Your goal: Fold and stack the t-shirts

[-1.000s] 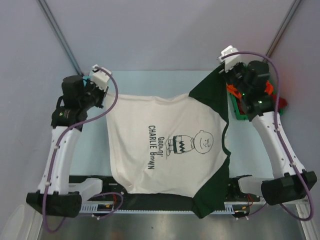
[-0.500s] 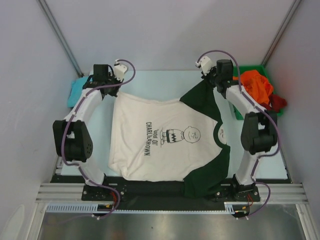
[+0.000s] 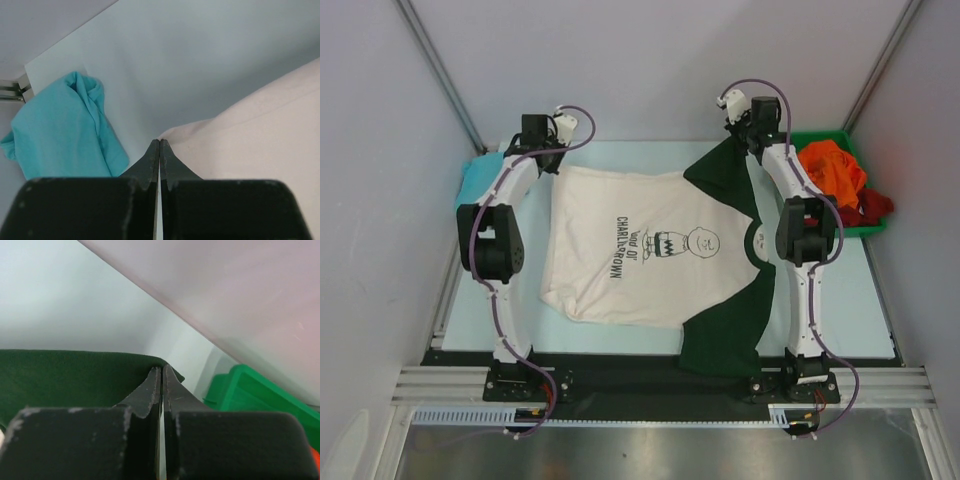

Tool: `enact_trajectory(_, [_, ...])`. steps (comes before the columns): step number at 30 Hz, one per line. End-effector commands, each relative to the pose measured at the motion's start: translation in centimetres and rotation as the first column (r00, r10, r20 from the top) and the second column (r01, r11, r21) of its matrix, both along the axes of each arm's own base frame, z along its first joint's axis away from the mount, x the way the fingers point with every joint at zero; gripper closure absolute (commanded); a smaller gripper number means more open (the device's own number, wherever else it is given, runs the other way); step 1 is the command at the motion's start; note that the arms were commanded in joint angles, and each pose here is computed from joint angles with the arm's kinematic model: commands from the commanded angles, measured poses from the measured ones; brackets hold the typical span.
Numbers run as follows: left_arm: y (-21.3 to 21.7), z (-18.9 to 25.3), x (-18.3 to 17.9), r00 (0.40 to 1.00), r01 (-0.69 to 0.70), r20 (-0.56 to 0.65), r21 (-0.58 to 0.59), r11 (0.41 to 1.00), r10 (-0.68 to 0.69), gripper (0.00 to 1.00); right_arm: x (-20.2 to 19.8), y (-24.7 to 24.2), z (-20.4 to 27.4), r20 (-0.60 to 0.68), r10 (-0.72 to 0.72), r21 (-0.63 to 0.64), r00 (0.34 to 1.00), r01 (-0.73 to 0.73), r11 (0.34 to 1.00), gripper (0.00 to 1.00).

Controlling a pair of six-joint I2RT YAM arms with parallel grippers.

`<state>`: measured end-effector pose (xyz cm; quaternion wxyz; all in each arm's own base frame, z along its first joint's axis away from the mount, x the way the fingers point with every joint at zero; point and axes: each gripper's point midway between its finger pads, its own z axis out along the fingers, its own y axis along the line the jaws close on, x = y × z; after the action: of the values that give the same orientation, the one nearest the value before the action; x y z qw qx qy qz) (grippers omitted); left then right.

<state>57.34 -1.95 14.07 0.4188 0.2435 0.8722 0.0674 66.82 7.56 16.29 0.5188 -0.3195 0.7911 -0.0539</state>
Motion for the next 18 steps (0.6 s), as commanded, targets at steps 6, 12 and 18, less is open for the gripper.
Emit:
enact_trajectory(6, [2.3,2.1,4.6,0.986,-0.108,0.13,0.037,0.993,0.102,1.0,3.6,0.1,0.0,0.093,-0.04,0.016,0.995,0.039,0.999,1.0])
enact_trajectory(12, [4.0,1.9,4.2,0.977,-0.174,0.143,0.087,0.981,0.16,1.0,4.9,0.1,0.6,0.146,-0.085,0.056,0.986,0.078,0.995,1.0])
enact_trajectory(18, [5.5,2.5,4.9,0.966,-0.207,0.179,0.117,0.971,0.184,1.0,6.1,0.1,1.5,0.21,-0.1,0.079,0.973,0.085,0.993,1.0])
